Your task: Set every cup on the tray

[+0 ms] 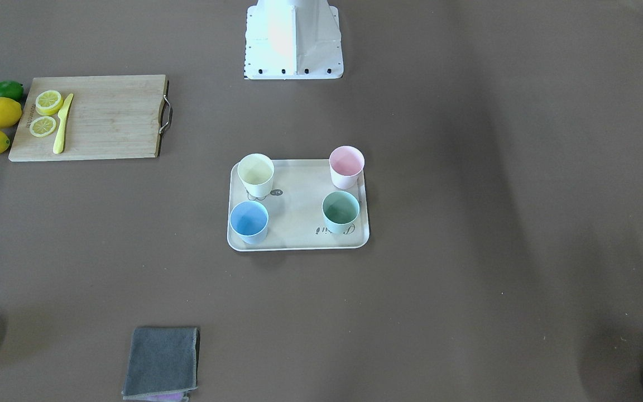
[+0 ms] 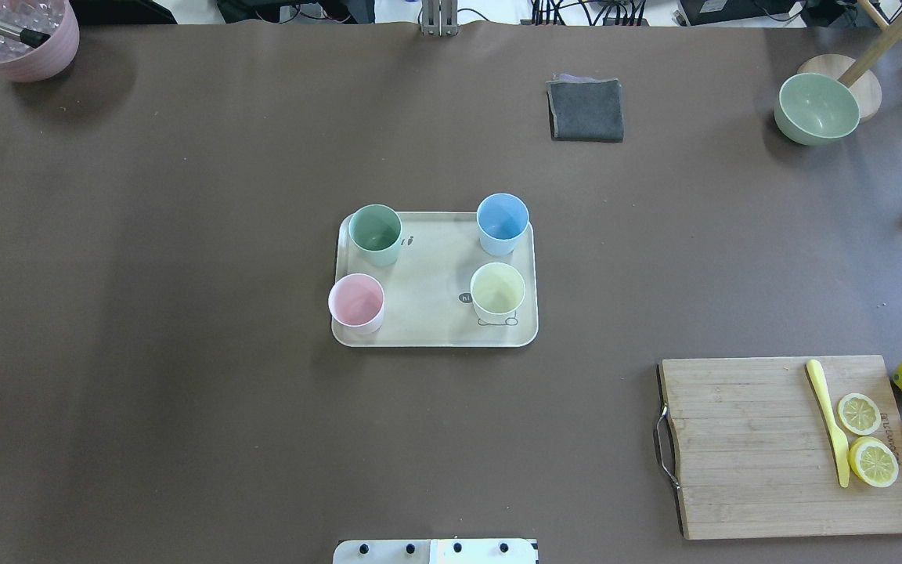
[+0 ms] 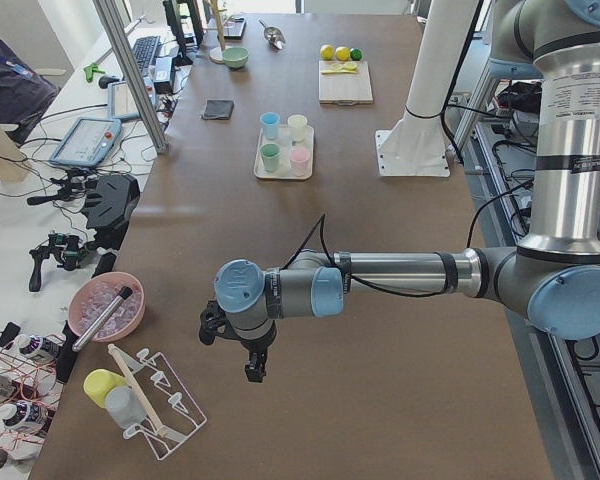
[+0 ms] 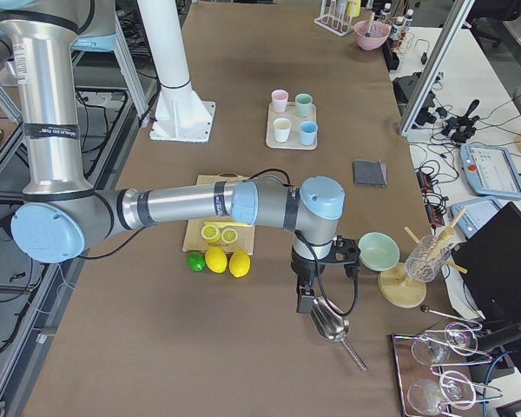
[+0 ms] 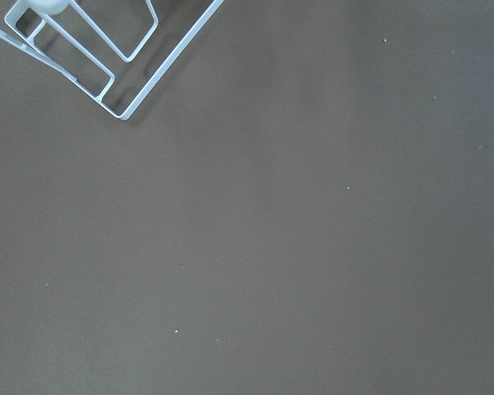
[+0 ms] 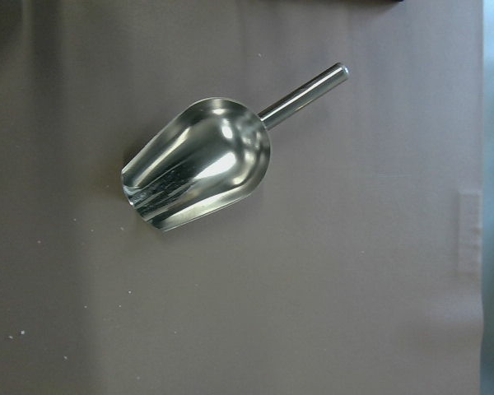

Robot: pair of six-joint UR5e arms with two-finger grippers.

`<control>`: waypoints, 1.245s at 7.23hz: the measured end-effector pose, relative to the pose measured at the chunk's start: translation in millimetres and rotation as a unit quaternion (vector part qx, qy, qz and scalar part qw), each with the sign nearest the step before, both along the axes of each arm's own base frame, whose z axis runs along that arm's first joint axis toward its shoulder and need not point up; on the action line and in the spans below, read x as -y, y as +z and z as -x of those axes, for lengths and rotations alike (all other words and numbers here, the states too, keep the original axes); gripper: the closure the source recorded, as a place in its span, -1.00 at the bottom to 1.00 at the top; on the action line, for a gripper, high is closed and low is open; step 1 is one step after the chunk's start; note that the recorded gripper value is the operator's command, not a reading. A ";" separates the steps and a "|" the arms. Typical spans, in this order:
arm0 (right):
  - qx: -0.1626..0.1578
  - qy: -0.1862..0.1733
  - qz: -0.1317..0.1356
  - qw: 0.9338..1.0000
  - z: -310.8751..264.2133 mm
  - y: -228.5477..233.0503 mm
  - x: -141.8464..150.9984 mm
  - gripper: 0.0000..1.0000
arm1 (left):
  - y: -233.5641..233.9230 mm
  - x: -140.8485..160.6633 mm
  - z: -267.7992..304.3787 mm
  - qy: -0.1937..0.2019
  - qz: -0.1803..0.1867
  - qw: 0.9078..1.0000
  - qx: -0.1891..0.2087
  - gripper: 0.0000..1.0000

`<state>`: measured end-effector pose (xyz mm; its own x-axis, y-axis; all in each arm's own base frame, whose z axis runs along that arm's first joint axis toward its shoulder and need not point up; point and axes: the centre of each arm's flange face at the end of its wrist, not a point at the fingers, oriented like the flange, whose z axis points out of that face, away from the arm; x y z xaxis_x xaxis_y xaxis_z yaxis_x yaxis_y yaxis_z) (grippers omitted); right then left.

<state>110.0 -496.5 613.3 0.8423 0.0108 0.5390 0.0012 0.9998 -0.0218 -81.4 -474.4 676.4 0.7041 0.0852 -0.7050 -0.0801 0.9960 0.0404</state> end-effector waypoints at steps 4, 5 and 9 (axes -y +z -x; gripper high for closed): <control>0.049 0.003 0.010 0.999 8.7 7.6 -8.5 -1.00 | -10.2 -1.3 0.5 0.000 -0.020 1.000 0.001 -0.96; 0.050 0.004 0.013 0.999 9.0 11.1 -12.3 -1.00 | -9.1 -2.7 0.8 0.000 -0.020 1.000 0.001 -0.96; 0.051 0.004 0.027 0.998 9.8 24.3 -24.6 -1.00 | -10.4 -3.7 1.9 -0.001 -0.022 1.000 0.001 -0.96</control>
<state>100.1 -471.9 637.6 0.7830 0.0483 0.6201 -0.0022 0.9972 -0.0749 -83.3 -470.8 666.0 0.7059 0.1139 -0.6991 -0.0780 0.9935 0.0831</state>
